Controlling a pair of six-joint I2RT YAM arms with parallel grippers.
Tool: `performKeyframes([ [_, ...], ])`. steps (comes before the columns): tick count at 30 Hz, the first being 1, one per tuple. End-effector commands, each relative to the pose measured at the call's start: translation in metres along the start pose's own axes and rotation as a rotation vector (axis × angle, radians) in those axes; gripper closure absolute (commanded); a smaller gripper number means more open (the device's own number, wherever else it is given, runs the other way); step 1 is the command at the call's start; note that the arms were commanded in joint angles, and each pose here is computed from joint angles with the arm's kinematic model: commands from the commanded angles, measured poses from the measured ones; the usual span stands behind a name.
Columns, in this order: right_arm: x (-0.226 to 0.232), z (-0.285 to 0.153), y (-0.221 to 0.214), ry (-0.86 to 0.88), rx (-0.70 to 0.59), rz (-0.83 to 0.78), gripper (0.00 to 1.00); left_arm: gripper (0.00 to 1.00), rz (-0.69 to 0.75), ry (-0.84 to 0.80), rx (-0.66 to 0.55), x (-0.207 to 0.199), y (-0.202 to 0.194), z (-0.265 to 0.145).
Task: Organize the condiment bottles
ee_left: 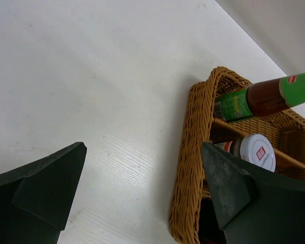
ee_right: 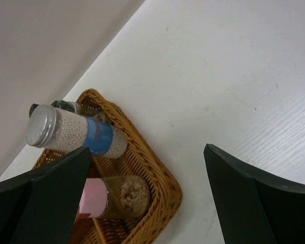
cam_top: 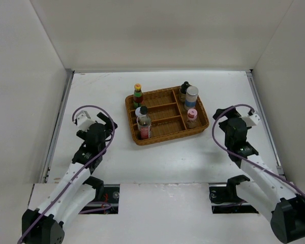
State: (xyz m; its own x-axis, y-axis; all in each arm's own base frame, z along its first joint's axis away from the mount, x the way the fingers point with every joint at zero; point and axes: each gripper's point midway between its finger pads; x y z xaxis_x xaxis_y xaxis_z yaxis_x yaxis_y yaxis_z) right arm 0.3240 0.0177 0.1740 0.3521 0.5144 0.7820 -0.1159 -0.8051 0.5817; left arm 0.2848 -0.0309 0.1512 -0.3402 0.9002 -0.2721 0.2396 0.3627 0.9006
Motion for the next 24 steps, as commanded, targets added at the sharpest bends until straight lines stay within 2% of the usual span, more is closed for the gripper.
performKeyframes([
  [1, 0.008, -0.007, 0.004, -0.021, 0.02, 0.089, 0.0, 0.0, 0.0, 0.036, -0.038, 0.005, 0.023, -0.006],
  [4, 0.0, -0.012, -0.001, -0.046, 0.056, 0.092, 0.0, 0.0, -0.017, 0.068, -0.091, 0.012, 0.038, -0.011],
  [8, -0.014, -0.015, 0.005, -0.051, 0.021, 0.104, 0.0, 0.0, 0.067, 0.084, -0.052, 0.013, 0.038, -0.013],
  [15, -0.02, -0.011, -0.003, -0.05, 0.04, 0.115, 0.0, 0.0, 0.098, 0.054, -0.01, 0.004, 0.035, -0.017],
  [24, -0.016, -0.006, -0.012, -0.036, 0.072, 0.105, 0.0, 0.0, 0.112, 0.016, -0.052, -0.008, 0.057, -0.027],
])
Point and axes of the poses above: each gripper's point midway between its finger pads, its own z axis out along the fingers, its own x axis along the line the jaws close on, y = z × x, and after that the axes turned 15 degrees about z, right-handed
